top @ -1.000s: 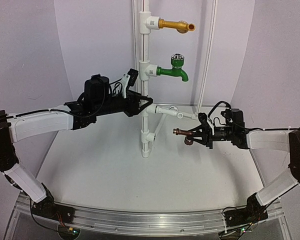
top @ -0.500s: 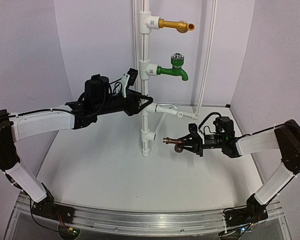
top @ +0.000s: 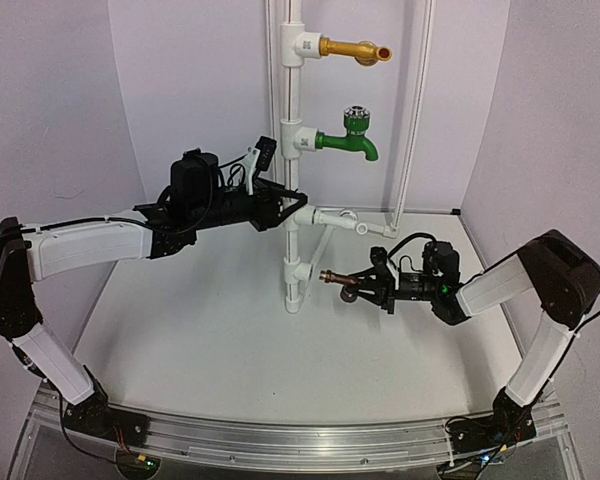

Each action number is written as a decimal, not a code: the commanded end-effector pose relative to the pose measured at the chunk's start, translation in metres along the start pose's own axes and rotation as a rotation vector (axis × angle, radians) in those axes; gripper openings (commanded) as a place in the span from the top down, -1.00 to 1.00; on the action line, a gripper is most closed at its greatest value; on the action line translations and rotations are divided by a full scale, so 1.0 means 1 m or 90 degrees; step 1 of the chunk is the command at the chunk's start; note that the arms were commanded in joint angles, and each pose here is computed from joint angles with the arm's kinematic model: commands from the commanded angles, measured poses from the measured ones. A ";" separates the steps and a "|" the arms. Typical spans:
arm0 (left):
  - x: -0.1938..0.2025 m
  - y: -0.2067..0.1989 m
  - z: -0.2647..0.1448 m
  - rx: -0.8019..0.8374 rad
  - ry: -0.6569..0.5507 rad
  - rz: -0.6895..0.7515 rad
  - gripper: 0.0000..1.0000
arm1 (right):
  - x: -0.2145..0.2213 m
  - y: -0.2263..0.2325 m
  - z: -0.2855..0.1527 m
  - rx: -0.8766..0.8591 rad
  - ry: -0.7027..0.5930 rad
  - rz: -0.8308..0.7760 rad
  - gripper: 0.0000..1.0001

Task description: Install the water faucets

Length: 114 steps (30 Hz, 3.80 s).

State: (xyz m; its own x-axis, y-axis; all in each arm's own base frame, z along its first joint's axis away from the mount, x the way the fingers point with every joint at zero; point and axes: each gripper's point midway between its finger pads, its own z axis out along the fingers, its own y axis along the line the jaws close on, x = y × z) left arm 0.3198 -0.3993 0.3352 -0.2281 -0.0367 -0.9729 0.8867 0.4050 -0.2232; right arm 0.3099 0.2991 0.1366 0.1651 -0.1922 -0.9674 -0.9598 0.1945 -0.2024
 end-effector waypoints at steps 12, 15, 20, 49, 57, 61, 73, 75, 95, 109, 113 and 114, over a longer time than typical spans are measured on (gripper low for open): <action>-0.010 -0.009 0.005 0.047 -0.014 -0.090 0.93 | -0.021 -0.013 0.021 0.026 -0.043 -0.044 1.00; -0.009 -0.009 0.006 0.049 -0.012 -0.091 0.99 | -0.022 -0.014 0.023 0.027 -0.043 -0.045 1.00; -0.007 -0.009 0.009 0.052 -0.008 -0.092 1.00 | -0.022 -0.017 0.027 0.032 -0.040 -0.042 1.00; -0.020 -0.024 -0.001 0.088 -0.017 -0.090 1.00 | -0.019 -0.019 0.037 0.045 -0.012 -0.005 1.00; -0.018 -0.024 0.000 0.088 -0.010 -0.089 0.99 | -0.021 -0.014 0.039 0.041 -0.013 0.026 1.00; -0.018 -0.025 -0.002 0.086 -0.010 -0.084 1.00 | -0.024 -0.015 0.038 0.041 -0.016 0.046 1.00; -0.019 -0.029 -0.011 0.089 -0.004 -0.077 1.00 | -0.016 -0.016 0.041 0.037 0.017 0.068 1.00; -0.018 -0.030 -0.012 0.090 -0.003 -0.076 1.00 | -0.021 -0.016 0.040 0.032 0.013 0.067 1.00; -0.016 -0.031 -0.016 0.090 0.003 -0.074 0.99 | -0.055 -0.014 0.032 0.021 -0.013 0.034 1.00; -0.022 -0.035 -0.020 0.091 0.004 -0.068 1.00 | -0.049 -0.027 0.028 0.076 0.020 -0.039 1.00; -0.020 -0.038 -0.021 0.094 0.012 -0.067 1.00 | -0.054 -0.029 0.026 0.082 0.023 -0.058 1.00; -0.018 -0.039 -0.020 0.095 0.015 -0.066 1.00 | -0.056 -0.029 0.026 0.080 0.023 -0.059 1.00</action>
State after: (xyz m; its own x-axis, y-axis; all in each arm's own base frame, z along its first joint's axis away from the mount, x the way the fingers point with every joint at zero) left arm 0.3164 -0.3951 0.3348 -0.2304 -0.0177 -0.9729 0.9011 0.3736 -0.2202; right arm 0.3210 0.3257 0.1380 0.0895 -0.3031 -0.9487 -0.9512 0.2564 -0.1717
